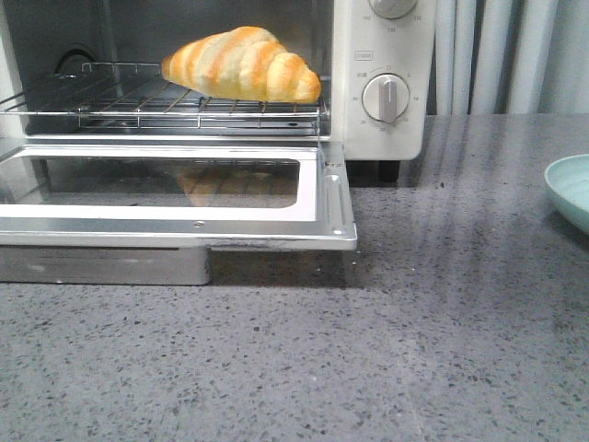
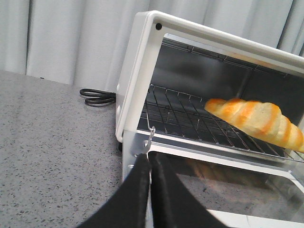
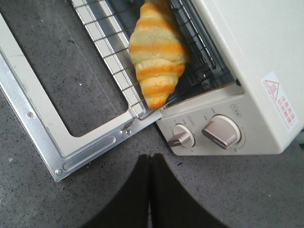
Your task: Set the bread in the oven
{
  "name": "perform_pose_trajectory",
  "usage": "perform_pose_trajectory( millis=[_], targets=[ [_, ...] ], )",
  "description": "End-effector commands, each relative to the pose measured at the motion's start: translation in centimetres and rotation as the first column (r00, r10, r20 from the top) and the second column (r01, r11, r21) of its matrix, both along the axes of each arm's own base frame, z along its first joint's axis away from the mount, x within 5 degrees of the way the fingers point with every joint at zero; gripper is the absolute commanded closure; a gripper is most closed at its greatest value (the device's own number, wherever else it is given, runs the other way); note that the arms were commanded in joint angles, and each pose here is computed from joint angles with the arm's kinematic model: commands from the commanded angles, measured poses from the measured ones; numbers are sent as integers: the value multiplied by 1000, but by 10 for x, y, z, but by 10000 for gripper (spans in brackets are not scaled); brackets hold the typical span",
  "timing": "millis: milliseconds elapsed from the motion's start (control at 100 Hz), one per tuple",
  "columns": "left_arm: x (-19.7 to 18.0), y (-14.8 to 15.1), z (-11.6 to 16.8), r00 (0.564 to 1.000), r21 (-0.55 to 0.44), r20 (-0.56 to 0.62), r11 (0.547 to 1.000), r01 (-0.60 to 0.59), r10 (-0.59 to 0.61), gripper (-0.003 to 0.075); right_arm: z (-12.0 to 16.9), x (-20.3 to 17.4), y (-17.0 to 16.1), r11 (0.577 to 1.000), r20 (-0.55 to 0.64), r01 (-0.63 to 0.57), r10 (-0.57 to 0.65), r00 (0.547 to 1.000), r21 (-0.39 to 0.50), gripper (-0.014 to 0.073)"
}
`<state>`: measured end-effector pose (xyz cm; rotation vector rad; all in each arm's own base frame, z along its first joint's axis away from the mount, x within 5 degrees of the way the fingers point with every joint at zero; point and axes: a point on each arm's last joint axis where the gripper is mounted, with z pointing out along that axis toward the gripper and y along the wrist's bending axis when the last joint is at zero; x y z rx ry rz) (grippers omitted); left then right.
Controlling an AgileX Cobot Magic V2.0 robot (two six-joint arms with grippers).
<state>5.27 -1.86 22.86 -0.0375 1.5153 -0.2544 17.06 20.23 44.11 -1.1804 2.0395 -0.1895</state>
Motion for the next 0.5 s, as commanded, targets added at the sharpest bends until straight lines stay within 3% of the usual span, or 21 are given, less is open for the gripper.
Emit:
perform_pose_trajectory(
  millis=[0, 110, 230, 490],
  targets=[
    [0, 2, 10, 1000, -34, 24, 999, -19, 20, 741, 10, -2, -26, 997, 31, 73, -72, 997, -8, 666],
    [0, 2, 10, 1000, -34, 24, 999, -19, 20, 741, 3, -3, -51, 990, 22, 142, -142, 990, -10, 666],
    [0, 2, 10, 1000, -34, 24, 999, -19, 20, 741, -7, -9, -80, 959, -13, 279, -279, 960, 50, 666],
    [0, 2, 10, 1000, -34, 24, 999, -19, 20, 741, -17, -23, -104, 947, -11, 317, -317, 948, 55, 666]
  ],
)
